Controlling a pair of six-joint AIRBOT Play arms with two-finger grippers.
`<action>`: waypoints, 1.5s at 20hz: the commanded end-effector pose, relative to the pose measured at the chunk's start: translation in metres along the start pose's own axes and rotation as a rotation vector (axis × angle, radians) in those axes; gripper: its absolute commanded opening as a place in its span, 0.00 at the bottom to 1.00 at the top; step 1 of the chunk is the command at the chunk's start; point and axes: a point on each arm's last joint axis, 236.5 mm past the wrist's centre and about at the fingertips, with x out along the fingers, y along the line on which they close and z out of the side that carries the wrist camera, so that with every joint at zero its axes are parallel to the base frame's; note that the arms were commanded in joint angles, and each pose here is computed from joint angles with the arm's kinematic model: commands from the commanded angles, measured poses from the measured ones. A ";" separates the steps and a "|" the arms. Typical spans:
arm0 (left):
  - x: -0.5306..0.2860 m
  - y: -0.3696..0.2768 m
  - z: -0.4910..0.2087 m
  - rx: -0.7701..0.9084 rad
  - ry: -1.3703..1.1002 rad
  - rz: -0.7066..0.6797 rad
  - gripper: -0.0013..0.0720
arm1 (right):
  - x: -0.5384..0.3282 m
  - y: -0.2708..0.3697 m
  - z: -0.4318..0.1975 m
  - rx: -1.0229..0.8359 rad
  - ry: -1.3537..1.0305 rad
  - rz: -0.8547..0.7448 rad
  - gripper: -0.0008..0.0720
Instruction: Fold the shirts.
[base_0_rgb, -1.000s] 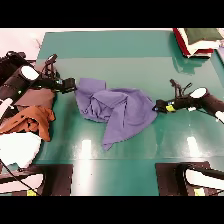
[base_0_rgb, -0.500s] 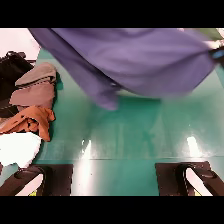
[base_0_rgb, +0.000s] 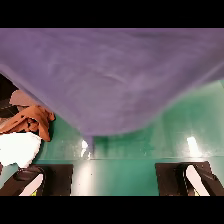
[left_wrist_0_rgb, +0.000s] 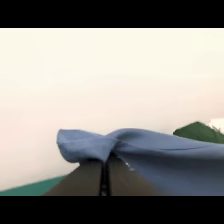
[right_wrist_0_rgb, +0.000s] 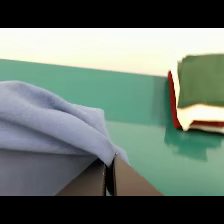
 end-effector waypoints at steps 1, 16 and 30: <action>0.053 0.011 -0.067 -0.053 0.208 -0.032 0.05 | 0.030 -0.022 -0.021 0.087 0.146 0.001 0.03; 0.183 0.104 -0.468 -0.428 1.091 0.064 0.84 | 0.305 -0.021 -0.253 0.265 0.802 0.173 0.49; -0.088 0.034 -0.607 -0.812 1.530 0.193 0.84 | 0.198 0.044 -0.274 0.325 0.766 0.338 0.47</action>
